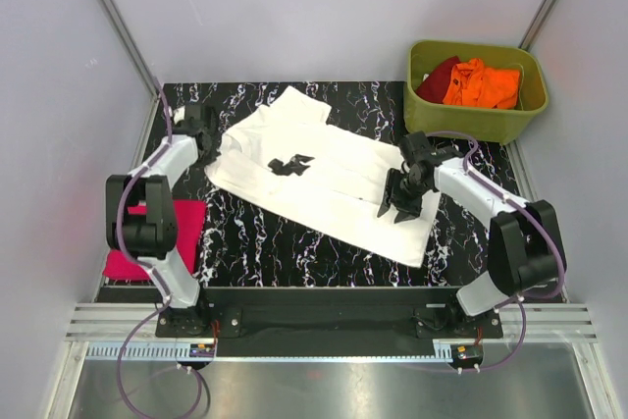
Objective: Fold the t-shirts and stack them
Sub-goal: Fold the tshirt
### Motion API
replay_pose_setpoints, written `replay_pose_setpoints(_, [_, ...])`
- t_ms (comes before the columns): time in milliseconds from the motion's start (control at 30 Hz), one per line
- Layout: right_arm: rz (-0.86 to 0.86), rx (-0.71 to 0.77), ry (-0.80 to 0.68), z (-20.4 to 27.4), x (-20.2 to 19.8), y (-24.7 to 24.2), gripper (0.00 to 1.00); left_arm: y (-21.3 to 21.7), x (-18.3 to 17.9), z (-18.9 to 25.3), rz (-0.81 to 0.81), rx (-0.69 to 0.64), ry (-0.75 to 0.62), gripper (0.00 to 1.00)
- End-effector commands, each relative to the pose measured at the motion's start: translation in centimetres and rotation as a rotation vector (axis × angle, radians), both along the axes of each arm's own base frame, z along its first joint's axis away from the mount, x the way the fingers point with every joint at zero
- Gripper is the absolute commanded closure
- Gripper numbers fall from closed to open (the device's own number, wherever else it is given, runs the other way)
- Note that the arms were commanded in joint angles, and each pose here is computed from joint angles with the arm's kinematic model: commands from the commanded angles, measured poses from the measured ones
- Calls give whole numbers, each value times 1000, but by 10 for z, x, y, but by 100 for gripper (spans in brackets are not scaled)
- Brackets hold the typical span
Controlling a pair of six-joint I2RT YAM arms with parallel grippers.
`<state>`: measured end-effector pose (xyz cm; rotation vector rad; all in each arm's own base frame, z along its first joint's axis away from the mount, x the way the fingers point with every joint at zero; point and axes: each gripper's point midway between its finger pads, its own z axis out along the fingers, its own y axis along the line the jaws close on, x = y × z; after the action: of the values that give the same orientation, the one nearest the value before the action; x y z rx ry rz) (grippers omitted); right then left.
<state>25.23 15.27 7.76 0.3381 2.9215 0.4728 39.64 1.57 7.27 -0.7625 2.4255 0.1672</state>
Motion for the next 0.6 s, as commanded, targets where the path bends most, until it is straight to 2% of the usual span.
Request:
replay_pose_setpoints(0, [10,-8,-27,9,20,3,45,60,38,22,51,186,-41,100])
replay_pose_setpoints(100, [13,-15,-19,11,32,6,44,81,77,21,40,199,-49,95])
replay_pose_setpoints(133, [16,-16,-20,12,35,7,44,86,100,18,36,197,-56,93])
replay_pose_setpoints(200, [25,-25,-13,11,41,9,44,93,114,10,32,187,-23,91])
replay_pose_setpoints(233, [34,-32,-2,7,43,9,44,94,132,5,24,172,-32,90])
replay_pose_setpoints(400, [36,-56,0,5,55,10,45,92,142,-11,25,140,-20,92])
replay_pose_setpoints(567, [40,9,-5,7,56,21,48,85,119,-19,12,123,-9,91])
